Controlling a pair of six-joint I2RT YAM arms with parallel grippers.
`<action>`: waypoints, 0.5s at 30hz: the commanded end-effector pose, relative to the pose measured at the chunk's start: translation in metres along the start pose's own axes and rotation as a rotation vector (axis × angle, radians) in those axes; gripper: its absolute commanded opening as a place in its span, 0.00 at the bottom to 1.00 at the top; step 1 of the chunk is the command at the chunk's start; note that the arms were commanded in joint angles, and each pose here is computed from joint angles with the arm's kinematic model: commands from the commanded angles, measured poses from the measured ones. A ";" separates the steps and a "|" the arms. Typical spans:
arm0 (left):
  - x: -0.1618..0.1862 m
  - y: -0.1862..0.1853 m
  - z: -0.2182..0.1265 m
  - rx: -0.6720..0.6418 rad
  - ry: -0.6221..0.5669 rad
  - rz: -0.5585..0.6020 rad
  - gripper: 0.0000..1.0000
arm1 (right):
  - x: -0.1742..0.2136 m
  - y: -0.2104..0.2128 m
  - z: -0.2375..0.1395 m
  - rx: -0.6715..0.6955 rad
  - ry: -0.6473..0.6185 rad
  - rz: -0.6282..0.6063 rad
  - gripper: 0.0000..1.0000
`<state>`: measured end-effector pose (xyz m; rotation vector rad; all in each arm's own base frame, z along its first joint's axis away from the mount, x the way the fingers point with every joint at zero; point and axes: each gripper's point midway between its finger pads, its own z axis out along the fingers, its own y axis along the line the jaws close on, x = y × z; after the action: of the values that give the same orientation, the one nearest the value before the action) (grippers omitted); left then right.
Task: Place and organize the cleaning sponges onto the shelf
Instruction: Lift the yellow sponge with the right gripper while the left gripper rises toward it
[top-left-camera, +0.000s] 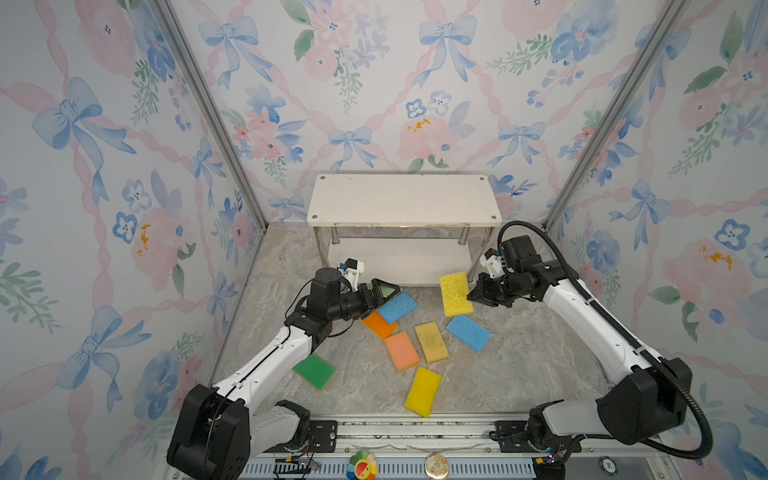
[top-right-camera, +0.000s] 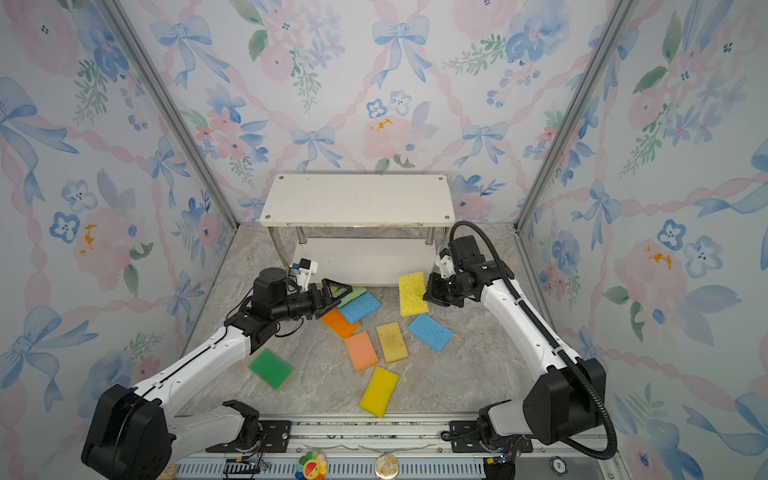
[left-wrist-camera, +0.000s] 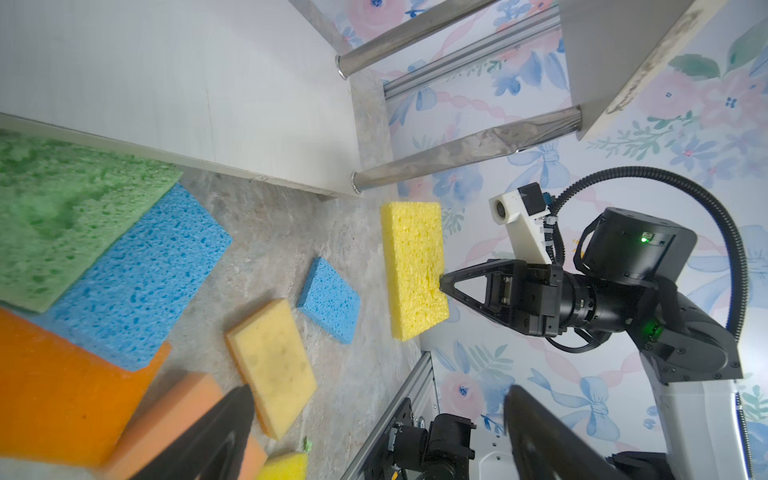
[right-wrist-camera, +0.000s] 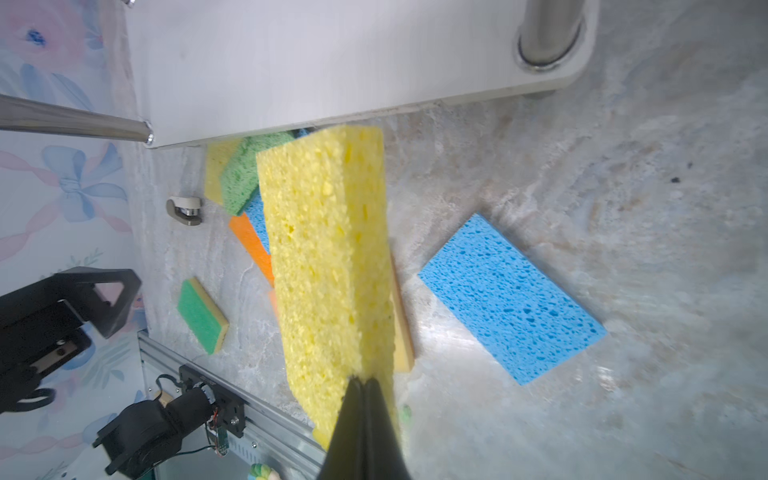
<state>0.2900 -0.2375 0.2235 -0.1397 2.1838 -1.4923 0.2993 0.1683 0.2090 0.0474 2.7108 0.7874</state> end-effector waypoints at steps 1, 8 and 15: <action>-0.001 -0.036 0.002 0.135 -0.014 0.021 0.95 | -0.002 0.037 -0.019 -0.112 -0.021 -0.021 0.00; 0.011 -0.060 0.026 0.195 0.015 0.043 0.94 | -0.004 0.097 -0.035 -0.284 -0.046 -0.091 0.00; 0.001 -0.079 0.028 0.232 -0.019 0.076 0.89 | 0.006 0.126 -0.033 -0.365 -0.016 -0.131 0.00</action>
<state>0.2802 -0.2914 0.2553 -0.0272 2.0726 -1.6633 0.2808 0.2477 0.2812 -0.1669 2.5330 1.1404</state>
